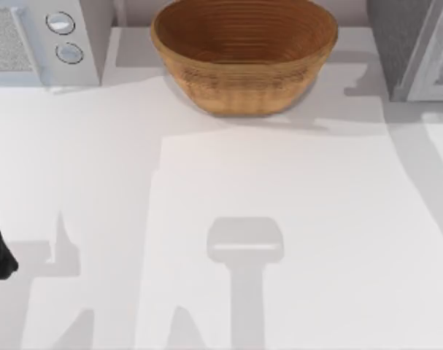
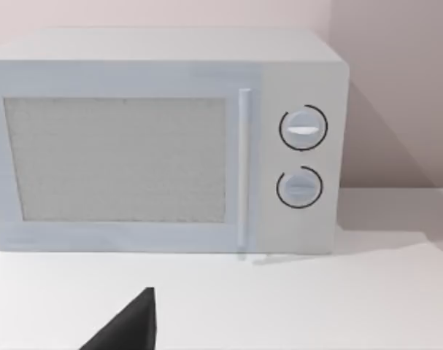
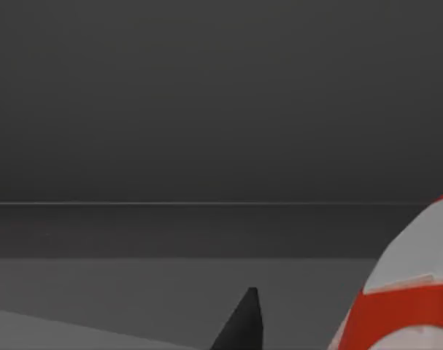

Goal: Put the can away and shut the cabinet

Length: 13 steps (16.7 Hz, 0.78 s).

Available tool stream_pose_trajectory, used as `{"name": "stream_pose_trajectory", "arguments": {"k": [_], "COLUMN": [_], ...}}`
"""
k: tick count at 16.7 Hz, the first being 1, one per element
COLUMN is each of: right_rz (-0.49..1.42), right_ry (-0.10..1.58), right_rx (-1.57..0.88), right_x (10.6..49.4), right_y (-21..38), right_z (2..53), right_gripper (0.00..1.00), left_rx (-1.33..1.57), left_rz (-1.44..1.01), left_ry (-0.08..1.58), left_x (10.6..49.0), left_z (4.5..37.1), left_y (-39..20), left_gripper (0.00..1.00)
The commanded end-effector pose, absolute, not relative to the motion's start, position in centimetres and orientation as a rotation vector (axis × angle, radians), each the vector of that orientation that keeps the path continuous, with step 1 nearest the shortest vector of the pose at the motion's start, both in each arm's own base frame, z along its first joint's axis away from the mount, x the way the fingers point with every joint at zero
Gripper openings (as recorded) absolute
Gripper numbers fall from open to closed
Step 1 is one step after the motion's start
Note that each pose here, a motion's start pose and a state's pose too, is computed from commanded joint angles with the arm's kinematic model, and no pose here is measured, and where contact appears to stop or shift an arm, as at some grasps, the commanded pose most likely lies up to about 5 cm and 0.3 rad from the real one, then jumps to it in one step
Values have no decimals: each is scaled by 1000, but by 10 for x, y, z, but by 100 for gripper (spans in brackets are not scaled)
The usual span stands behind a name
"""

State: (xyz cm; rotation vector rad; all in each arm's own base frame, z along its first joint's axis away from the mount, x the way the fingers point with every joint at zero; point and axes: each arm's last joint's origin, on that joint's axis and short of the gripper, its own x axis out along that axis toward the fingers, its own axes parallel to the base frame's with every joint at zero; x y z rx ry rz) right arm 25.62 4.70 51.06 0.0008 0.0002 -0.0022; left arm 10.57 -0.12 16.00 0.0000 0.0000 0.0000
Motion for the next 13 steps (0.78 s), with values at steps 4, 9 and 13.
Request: {"name": "stream_pose_trajectory", "arguments": {"k": [4,9,13], "right_rz": [-7,-5,-5], "right_ry": [-4,13,10], "right_rx": [3,0,0], "right_x": [260,296,327], "right_y": [46,49,51], "right_z": [514,526,536], "right_gripper": [0,0,0], "left_rx": [0,0,0], "left_rz": [0,0,0], "left_ry": [0,0,0], "left_x": [106,106,106], "left_z": [160,160,160], "left_y": [-1,-1,-1], "left_gripper": [100,100,100]}}
